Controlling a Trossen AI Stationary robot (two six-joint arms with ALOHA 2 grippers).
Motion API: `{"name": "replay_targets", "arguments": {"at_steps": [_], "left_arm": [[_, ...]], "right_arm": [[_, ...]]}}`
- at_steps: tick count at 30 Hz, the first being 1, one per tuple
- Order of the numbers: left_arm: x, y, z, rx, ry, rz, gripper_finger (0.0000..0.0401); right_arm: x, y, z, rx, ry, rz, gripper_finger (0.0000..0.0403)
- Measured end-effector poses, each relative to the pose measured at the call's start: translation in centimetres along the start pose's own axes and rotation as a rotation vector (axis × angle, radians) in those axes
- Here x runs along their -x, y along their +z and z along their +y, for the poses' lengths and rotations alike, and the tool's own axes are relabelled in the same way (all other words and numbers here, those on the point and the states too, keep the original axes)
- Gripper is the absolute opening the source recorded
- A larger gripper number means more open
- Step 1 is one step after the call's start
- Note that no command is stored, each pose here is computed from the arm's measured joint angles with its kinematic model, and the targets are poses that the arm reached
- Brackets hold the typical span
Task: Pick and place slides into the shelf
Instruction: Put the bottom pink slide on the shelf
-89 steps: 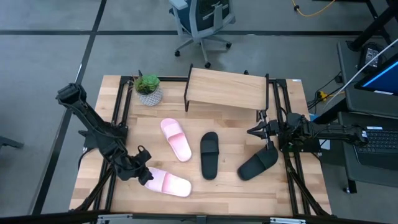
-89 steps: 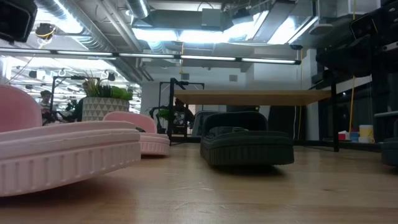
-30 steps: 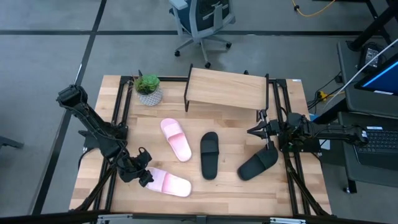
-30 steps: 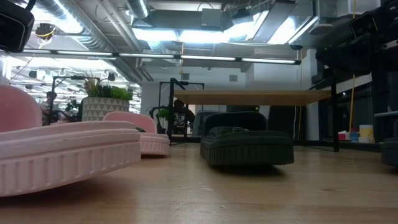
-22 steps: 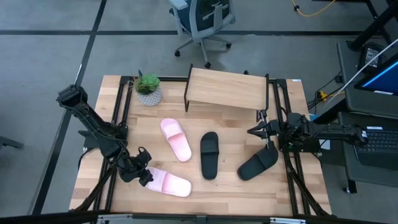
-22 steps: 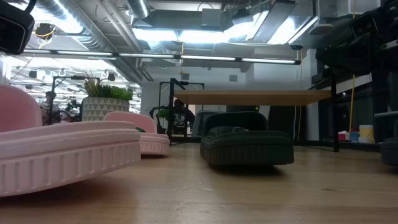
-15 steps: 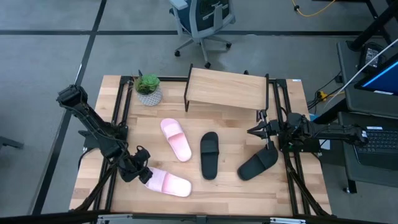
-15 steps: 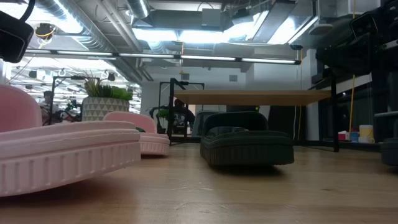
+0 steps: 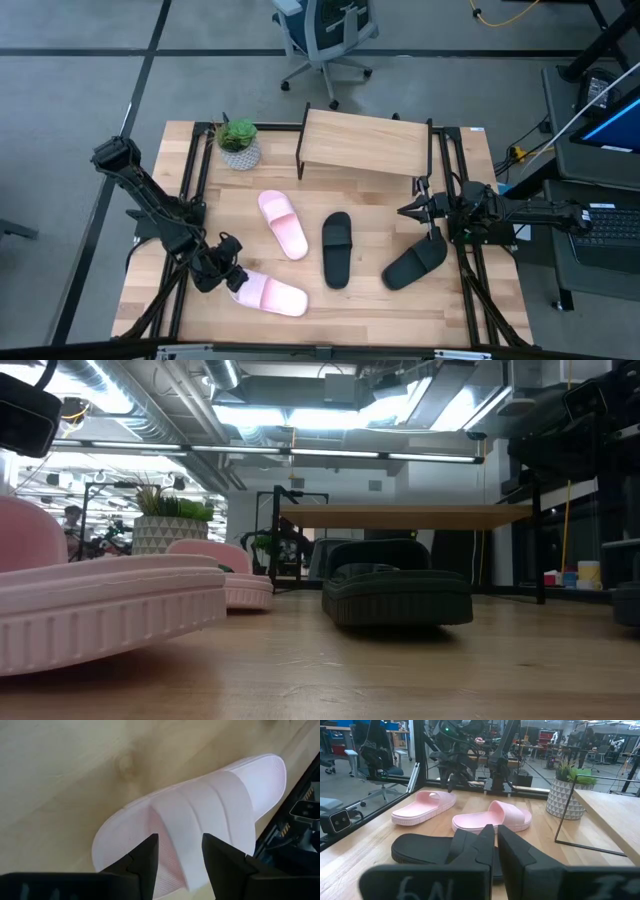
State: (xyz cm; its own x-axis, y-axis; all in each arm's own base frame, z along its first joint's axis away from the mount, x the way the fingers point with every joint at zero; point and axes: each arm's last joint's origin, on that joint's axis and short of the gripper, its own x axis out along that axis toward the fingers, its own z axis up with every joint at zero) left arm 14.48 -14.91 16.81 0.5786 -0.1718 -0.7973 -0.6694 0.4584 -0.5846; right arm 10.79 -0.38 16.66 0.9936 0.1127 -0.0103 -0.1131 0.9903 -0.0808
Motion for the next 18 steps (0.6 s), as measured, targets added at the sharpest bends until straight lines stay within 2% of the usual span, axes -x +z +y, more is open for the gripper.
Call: {"name": "replay_targets", "arguments": {"at_steps": [4,8,18], "left_arm": [[0.0,0.0,0.0,0.003,0.0,0.0,0.0143],[0.0,-0.08,-0.02,0.074,0.003,0.026,0.0143],[-0.71,-0.38,-0.08,0.075,0.009,0.039,0.0143]], "right_arm": [[0.0,0.0,0.0,0.0,0.0,0.0,0.0026],[0.0,0.01,0.0,0.0,0.0,0.0,0.0026],[0.0,-0.01,0.0,0.0,0.0,0.0,0.0026]]}}
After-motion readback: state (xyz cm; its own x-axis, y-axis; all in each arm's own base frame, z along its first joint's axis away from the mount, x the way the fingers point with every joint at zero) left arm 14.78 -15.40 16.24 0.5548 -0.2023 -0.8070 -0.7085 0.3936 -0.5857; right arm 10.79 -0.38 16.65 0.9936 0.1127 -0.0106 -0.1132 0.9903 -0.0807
